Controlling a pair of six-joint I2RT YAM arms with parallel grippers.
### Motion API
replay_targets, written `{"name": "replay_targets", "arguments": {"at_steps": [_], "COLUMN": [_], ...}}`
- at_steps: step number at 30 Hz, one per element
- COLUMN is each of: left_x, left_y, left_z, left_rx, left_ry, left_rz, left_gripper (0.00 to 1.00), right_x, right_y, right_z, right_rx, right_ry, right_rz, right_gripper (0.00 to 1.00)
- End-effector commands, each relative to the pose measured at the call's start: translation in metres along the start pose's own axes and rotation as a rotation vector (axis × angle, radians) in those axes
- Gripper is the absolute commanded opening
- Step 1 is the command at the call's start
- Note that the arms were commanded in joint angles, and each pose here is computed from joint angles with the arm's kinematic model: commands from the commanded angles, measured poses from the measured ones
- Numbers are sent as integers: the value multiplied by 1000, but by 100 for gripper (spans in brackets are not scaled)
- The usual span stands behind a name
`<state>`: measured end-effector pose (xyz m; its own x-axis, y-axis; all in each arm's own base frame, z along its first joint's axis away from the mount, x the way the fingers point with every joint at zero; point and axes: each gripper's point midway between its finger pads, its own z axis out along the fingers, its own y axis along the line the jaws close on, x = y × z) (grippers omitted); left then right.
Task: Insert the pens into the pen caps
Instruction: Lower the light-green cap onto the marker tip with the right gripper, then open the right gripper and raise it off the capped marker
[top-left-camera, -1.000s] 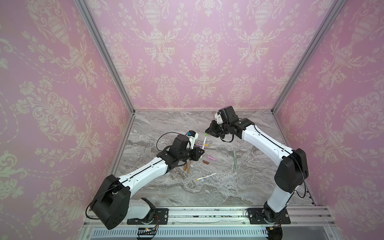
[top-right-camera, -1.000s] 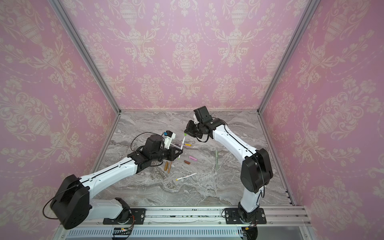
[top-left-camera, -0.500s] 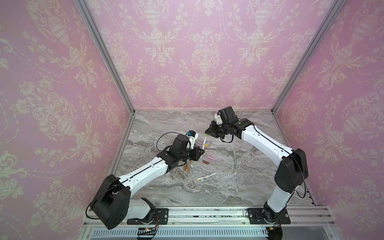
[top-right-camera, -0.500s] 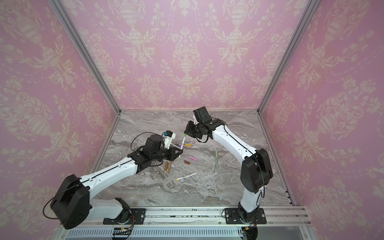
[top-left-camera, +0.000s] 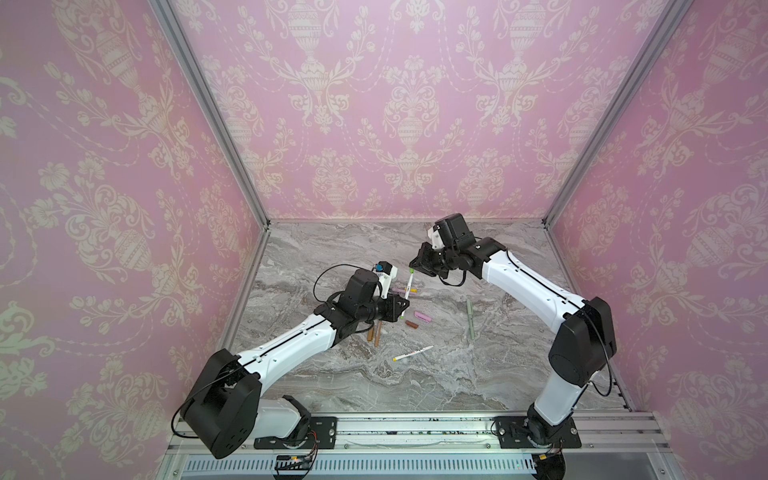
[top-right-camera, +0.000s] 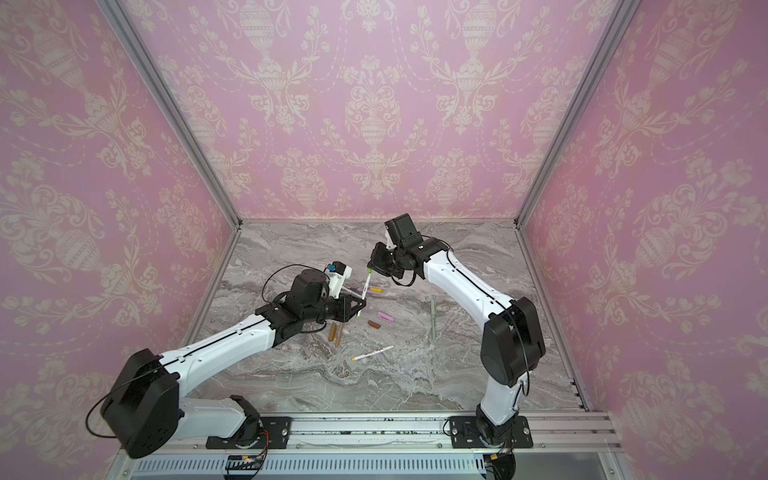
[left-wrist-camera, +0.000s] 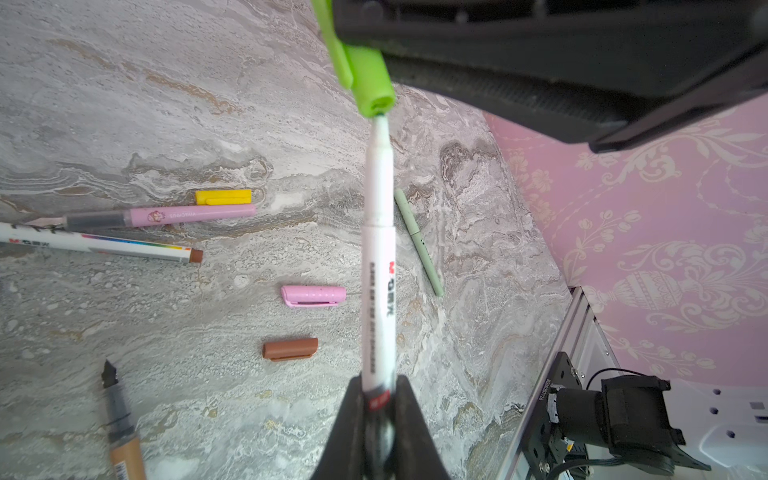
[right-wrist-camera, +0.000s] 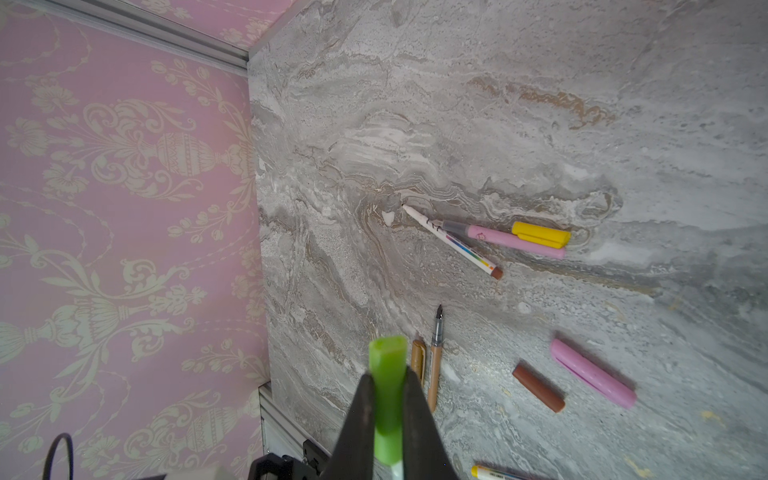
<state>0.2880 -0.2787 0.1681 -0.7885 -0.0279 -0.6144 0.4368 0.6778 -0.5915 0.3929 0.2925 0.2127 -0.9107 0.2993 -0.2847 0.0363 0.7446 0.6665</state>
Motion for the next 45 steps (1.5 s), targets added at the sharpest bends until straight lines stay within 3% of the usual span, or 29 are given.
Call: {"name": "replay_targets", "arguments": {"at_steps": [1,20,34,45], "left_x": [-14,-15,-41,-65], "left_y": [-9,-6,-17,-34], "left_z": [-2,-1,-3,-4], "left_rx": [12,3,37,62], "left_ry": [-41,-60,-155,-187], "left_rz": [7,-12,-69,24], "left_gripper": [0,0,0,0], "right_x": [11,13,34,66], "right_y": [-7,5,9,10], "right_z": [1,-17,-27,-21], "right_rx": [35,22,5,-18], "right_ry": [18,-10,-7,92], "right_rz": [-35,-76,-86,-124], "right_gripper": [0,0,0,0]}}
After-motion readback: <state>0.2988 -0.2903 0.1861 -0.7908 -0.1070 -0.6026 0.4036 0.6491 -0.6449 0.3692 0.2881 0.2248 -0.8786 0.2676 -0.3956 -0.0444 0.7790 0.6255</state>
